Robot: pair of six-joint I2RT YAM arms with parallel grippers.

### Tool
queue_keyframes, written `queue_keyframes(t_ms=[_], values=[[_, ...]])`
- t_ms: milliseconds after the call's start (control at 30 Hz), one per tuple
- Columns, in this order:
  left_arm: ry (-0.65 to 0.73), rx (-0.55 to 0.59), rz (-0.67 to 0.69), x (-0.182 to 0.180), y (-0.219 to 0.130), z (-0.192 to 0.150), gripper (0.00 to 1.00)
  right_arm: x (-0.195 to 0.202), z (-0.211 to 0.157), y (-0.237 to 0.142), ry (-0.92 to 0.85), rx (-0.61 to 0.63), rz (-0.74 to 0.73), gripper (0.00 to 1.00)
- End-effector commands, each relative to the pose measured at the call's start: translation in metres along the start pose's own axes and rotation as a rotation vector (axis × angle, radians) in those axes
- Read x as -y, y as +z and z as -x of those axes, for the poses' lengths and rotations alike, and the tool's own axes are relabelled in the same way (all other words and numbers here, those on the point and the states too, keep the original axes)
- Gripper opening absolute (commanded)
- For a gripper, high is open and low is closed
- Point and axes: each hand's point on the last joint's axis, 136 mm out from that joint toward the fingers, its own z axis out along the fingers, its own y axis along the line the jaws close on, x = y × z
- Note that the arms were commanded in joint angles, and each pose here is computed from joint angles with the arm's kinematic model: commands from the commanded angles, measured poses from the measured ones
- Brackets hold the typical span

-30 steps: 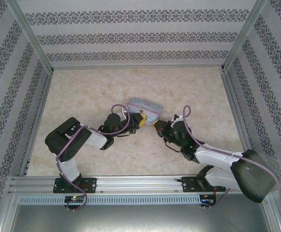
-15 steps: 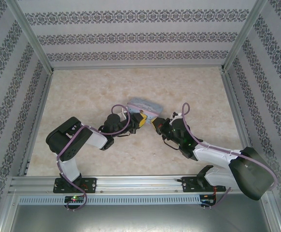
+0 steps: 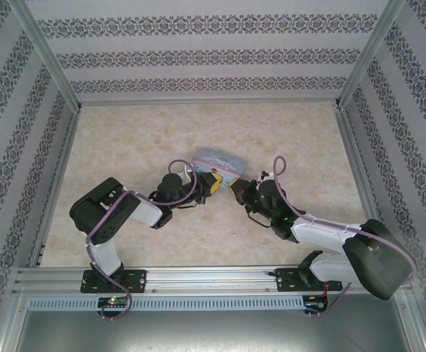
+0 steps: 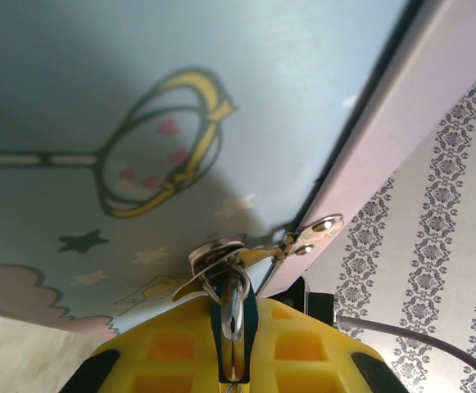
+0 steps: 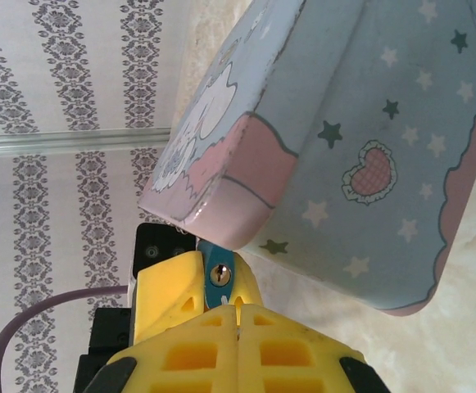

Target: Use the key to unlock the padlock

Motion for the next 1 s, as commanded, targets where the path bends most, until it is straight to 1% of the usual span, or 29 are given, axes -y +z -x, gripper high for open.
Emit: queue_keyframes(t_ms=[0, 967], values=[[0.037, 0.006, -0.092, 0.028, -0.004, 0.001, 0.00, -0.016, 0.008, 0.004, -0.001, 0.028, 0.040, 0.00], [0.038, 0.002, -0.098, 0.031, -0.006, 0.000, 0.00, -0.019, 0.006, 0.017, 0.003, 0.005, 0.038, 0.00]])
